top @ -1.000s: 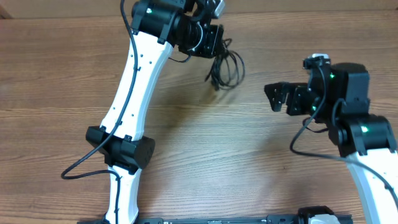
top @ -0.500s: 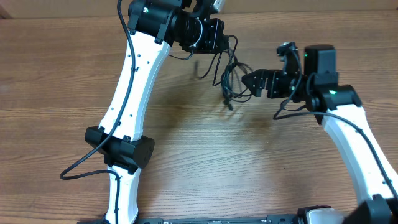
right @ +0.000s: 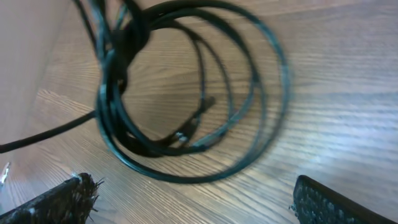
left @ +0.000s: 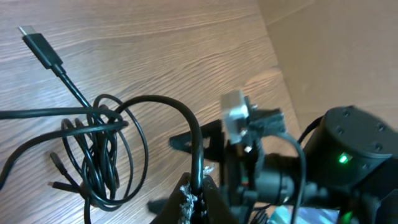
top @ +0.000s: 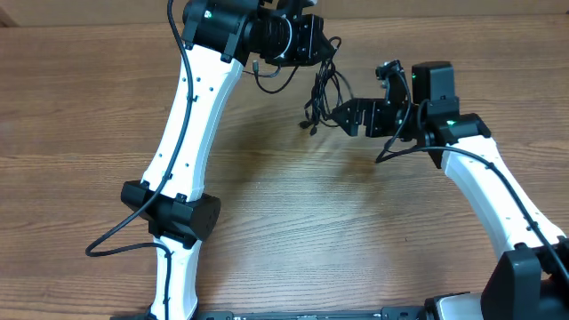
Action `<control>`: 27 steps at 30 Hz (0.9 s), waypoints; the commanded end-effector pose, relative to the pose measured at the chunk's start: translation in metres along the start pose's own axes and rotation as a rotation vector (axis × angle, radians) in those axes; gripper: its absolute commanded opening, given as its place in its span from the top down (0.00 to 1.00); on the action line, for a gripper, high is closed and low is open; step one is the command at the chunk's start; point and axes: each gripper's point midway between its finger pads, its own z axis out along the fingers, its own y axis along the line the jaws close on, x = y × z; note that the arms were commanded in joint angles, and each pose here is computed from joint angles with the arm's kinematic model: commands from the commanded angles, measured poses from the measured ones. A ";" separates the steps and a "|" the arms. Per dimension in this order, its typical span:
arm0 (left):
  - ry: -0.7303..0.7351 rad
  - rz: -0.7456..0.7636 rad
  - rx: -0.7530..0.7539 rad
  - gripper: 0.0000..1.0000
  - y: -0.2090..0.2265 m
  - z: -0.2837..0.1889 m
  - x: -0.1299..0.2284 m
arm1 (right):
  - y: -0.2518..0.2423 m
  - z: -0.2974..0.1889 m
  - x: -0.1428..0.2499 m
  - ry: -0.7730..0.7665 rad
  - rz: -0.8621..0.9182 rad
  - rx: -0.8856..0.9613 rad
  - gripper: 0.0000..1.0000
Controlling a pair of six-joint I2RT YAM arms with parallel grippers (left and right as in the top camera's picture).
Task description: Untangle cables
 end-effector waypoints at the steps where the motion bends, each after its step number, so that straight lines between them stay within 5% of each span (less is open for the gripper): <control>1: -0.021 0.000 0.089 0.96 -0.023 -0.012 -0.006 | 0.017 0.004 -0.008 -0.020 -0.042 -0.007 0.00; 22: -0.144 -0.032 0.071 0.96 -0.005 -0.069 -0.033 | 0.026 0.012 -0.030 -0.128 -0.061 0.071 0.03; 23: -0.147 -0.040 0.066 0.96 -0.003 -0.073 -0.033 | 0.027 0.013 -0.029 -0.126 -0.063 0.069 0.08; 25: -0.151 -0.044 0.062 0.96 -0.002 -0.077 -0.033 | 0.031 0.015 -0.028 -0.122 -0.071 0.063 0.38; 26: -0.153 -0.043 0.062 0.96 -0.002 -0.078 -0.033 | 0.033 0.017 -0.027 -0.120 -0.077 0.057 0.67; 27: -0.156 -0.041 0.063 0.96 -0.003 -0.079 -0.034 | 0.036 0.020 -0.026 -0.119 -0.084 0.052 0.84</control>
